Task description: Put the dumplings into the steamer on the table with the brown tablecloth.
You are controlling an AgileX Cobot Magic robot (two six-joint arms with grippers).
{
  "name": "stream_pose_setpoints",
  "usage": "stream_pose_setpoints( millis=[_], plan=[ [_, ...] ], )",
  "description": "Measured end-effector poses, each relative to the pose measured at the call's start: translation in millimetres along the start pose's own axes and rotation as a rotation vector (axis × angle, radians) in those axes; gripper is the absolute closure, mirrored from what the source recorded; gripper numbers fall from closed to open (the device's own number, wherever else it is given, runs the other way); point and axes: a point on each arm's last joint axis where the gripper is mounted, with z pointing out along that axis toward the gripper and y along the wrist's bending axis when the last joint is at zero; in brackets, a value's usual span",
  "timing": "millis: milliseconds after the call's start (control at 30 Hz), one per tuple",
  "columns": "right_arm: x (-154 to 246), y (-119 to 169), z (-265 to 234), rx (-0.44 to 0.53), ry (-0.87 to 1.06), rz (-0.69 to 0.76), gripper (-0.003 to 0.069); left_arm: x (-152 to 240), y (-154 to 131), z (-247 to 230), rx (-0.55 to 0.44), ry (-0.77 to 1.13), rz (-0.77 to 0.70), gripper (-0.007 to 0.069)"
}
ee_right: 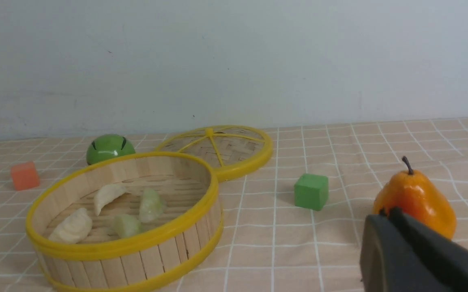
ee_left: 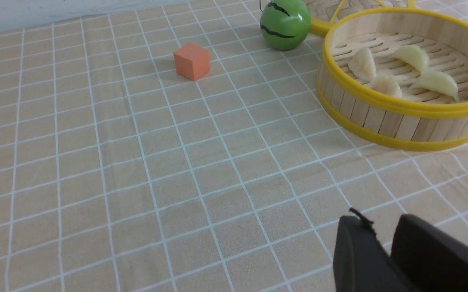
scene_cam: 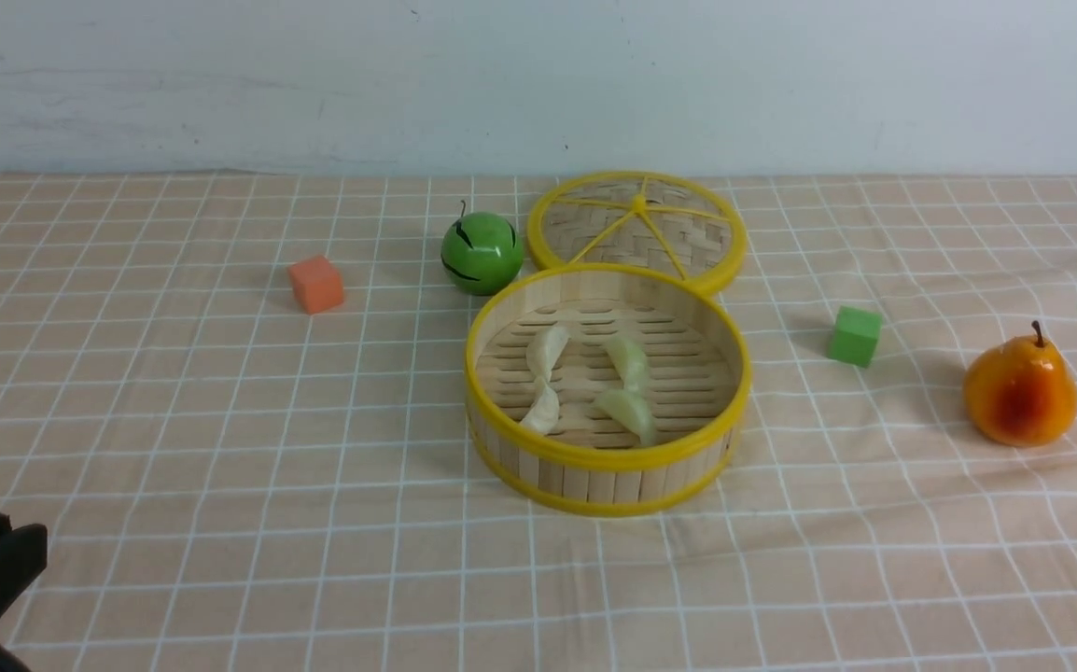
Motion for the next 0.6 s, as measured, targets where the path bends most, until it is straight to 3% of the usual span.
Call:
stream_pose_setpoints(
  millis=[267,367,467,600],
  plan=[
    [10.4,0.1,-25.1,-0.004,0.044,0.053,0.0641,1.0,0.2,0.7,-0.004,0.013,-0.001,0.0492],
    [19.2,0.8,-29.5,0.004,0.122,-0.005,0.0638,1.0,0.2,0.7,-0.004,0.013,-0.001,0.0492],
    [34.5,-2.1,-33.6,0.021,0.293,-0.182,0.0635,1.1,0.3,0.7,-0.005,0.015,-0.001,0.0489],
    [35.2,-4.5,-34.9,0.036,0.329,-0.272,0.0628,1.2,0.3,0.7,-0.006,0.016,-0.001,0.0484]
  ],
)
